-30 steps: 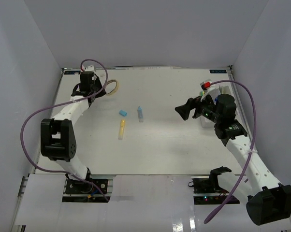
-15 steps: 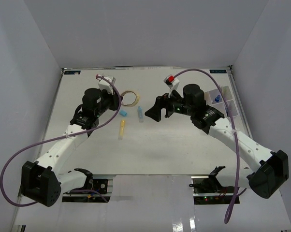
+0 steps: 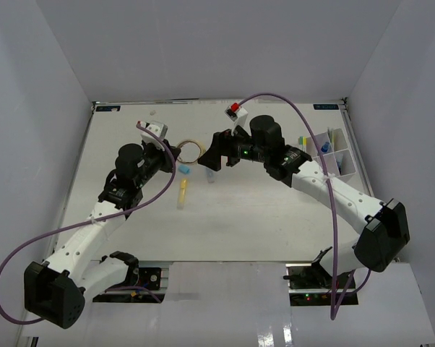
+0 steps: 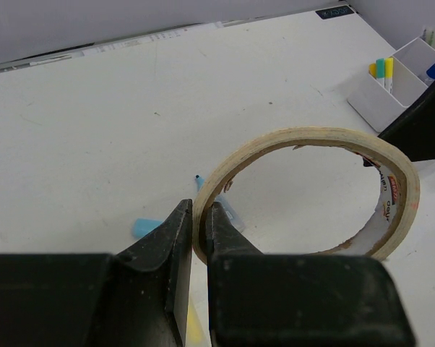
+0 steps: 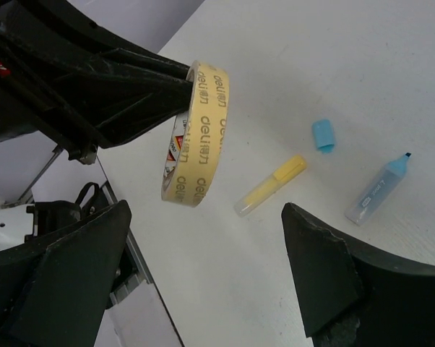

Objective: Sort the stationery into containers
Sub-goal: Pick up the stationery from the center of the board, then place the stationery in the storage box.

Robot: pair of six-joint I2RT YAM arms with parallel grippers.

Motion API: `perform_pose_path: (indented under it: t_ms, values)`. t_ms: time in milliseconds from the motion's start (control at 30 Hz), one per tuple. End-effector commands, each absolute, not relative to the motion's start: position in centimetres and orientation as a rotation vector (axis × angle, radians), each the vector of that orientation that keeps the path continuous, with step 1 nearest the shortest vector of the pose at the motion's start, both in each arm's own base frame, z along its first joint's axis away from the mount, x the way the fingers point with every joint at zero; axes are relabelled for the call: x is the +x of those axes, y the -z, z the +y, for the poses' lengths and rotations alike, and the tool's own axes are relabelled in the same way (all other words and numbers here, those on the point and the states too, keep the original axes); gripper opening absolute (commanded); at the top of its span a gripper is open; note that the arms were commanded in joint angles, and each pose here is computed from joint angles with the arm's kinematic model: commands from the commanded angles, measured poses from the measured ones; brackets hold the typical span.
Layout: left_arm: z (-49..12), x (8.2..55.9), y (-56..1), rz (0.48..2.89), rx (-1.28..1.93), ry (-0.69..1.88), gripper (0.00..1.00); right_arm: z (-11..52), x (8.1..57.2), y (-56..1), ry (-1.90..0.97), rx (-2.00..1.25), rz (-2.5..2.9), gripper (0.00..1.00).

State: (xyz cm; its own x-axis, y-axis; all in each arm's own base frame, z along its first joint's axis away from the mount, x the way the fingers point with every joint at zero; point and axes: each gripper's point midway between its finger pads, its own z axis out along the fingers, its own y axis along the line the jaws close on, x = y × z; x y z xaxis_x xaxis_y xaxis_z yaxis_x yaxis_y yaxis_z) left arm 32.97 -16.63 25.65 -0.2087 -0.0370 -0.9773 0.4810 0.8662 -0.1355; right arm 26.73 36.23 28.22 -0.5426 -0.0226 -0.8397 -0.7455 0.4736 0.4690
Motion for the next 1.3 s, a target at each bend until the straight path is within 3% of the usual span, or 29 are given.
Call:
perform_pose_path:
  t_ms: [0,267,367,733,867,1000,1067,1267]
  values:
    - [-16.9,32.5,-27.1,1.671,0.361,0.503,0.1,37.3,27.5,-31.7,-1.163,-0.615,1.823,0.91]
    - [-17.1,32.5,-27.1,1.671,0.363,0.51,0.1,38.6,27.9,-32.7,-1.198,-0.621,1.775,0.78]
    - [-17.1,32.4,-27.1,1.668,0.362,0.512,0.1,38.8,27.9,-32.7,-1.205,-0.626,1.777,0.65]
    - [-17.5,32.3,-27.1,1.665,0.382,0.523,0.11,39.5,27.7,-32.2,-1.233,-0.647,1.783,0.37]
    - [-17.6,32.2,-27.0,1.665,0.389,0.524,0.16,39.1,27.8,-32.3,-1.207,-0.643,1.78,0.2]
    - [-17.6,32.1,-26.9,1.668,0.392,0.53,0.35,37.4,28.8,-31.9,-1.083,-0.603,1.79,0.08]
    - [-17.7,32.0,-26.8,1.671,0.394,0.534,0.41,36.1,29.1,-31.6,-1.021,-0.583,1.807,0.08]
    - [-17.6,32.2,-26.5,1.684,0.384,0.529,0.89,29.1,31.6,-29.4,-0.688,-0.503,1.877,0.08]
